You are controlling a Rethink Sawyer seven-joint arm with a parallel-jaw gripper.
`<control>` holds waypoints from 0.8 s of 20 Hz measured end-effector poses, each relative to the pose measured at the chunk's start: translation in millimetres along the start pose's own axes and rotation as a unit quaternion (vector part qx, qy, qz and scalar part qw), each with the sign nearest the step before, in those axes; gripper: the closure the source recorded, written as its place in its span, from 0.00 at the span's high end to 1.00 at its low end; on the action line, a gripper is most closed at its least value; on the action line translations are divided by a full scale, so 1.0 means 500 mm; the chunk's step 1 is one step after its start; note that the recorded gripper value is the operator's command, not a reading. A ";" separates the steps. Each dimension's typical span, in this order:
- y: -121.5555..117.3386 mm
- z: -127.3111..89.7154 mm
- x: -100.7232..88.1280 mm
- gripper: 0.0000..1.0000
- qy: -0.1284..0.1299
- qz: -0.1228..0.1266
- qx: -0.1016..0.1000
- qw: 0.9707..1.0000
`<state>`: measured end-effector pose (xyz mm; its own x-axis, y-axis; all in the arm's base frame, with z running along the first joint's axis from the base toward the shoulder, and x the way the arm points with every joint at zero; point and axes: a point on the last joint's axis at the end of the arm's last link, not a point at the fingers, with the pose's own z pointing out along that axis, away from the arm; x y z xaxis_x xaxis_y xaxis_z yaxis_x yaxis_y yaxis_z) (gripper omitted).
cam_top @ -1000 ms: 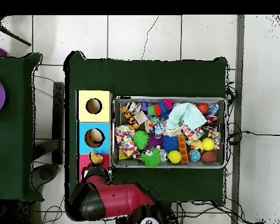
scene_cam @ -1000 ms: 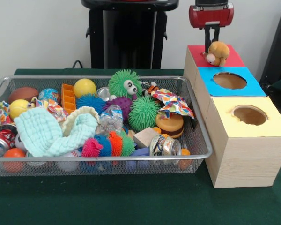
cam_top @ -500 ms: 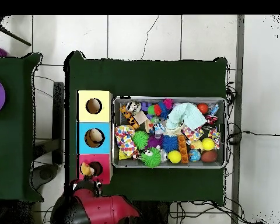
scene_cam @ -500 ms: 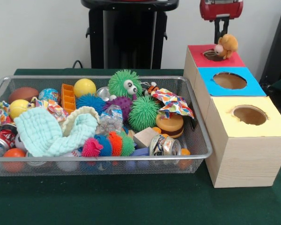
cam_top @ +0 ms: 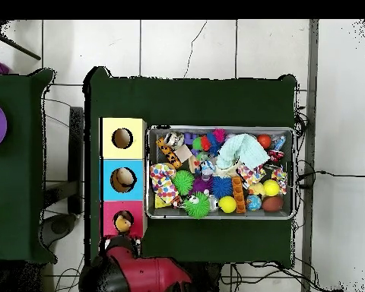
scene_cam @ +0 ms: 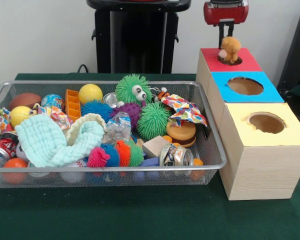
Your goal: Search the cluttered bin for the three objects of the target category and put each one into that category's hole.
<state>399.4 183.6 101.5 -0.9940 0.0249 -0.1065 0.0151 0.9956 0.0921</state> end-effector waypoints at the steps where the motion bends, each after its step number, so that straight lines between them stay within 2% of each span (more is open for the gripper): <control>1: -0.006 0.002 -0.001 0.00 0.000 0.004 0.000 1.000; 6: -0.023 0.009 -0.004 0.00 0.002 0.015 0.001 1.000; 16: -0.020 0.009 -0.002 0.00 0.002 0.012 0.003 1.000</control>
<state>400.5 174.0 96.0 -0.9937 0.0494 -0.1006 0.0404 0.9952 0.0895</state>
